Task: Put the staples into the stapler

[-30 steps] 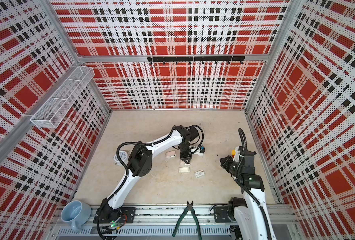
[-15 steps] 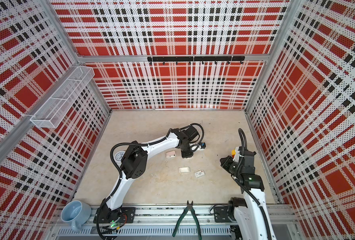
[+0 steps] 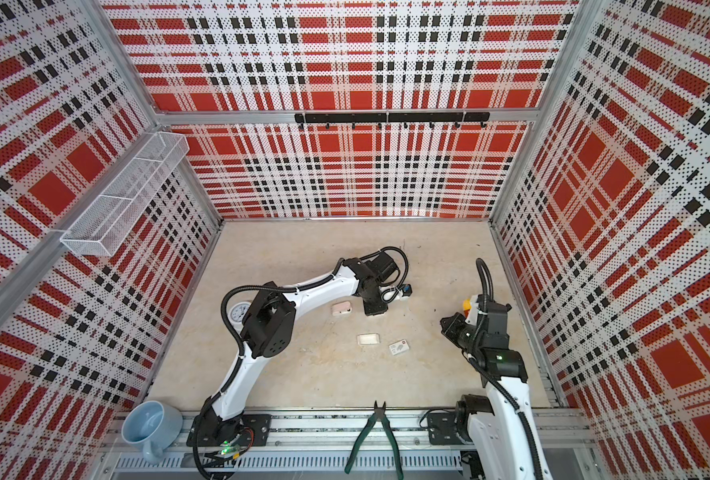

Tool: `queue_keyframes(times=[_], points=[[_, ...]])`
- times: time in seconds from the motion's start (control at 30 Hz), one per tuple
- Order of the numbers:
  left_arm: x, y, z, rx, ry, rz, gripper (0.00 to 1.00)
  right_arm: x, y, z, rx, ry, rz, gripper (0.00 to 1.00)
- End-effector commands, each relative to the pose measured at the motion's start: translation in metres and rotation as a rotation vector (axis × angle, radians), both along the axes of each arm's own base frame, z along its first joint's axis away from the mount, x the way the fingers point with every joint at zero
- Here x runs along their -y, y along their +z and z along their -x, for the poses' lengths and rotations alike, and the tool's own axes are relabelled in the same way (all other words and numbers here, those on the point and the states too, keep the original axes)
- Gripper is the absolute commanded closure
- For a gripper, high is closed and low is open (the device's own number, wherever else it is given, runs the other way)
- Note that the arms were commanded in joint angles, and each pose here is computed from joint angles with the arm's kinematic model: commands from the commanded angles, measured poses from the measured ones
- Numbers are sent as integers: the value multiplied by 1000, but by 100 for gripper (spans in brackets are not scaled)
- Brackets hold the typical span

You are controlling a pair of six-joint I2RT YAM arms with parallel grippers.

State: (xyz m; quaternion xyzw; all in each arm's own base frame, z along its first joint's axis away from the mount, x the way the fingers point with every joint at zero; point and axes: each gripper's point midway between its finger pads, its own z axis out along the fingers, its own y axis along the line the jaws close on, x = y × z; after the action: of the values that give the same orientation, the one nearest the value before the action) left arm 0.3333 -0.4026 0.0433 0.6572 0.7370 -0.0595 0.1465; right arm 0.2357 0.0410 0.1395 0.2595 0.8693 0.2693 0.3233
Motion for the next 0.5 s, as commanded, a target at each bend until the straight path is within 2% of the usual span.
queue_keyframes(times=[0.0,0.23,0.47], points=[[4,12,-4,24,-1,30,63,3,4,-3,28,-17,7,84],[4,16,1,15,-10,41,47,3,5,-4,32,-19,7,83],[3,32,1,35,-20,62,37,2,7,-14,59,8,21,79]])
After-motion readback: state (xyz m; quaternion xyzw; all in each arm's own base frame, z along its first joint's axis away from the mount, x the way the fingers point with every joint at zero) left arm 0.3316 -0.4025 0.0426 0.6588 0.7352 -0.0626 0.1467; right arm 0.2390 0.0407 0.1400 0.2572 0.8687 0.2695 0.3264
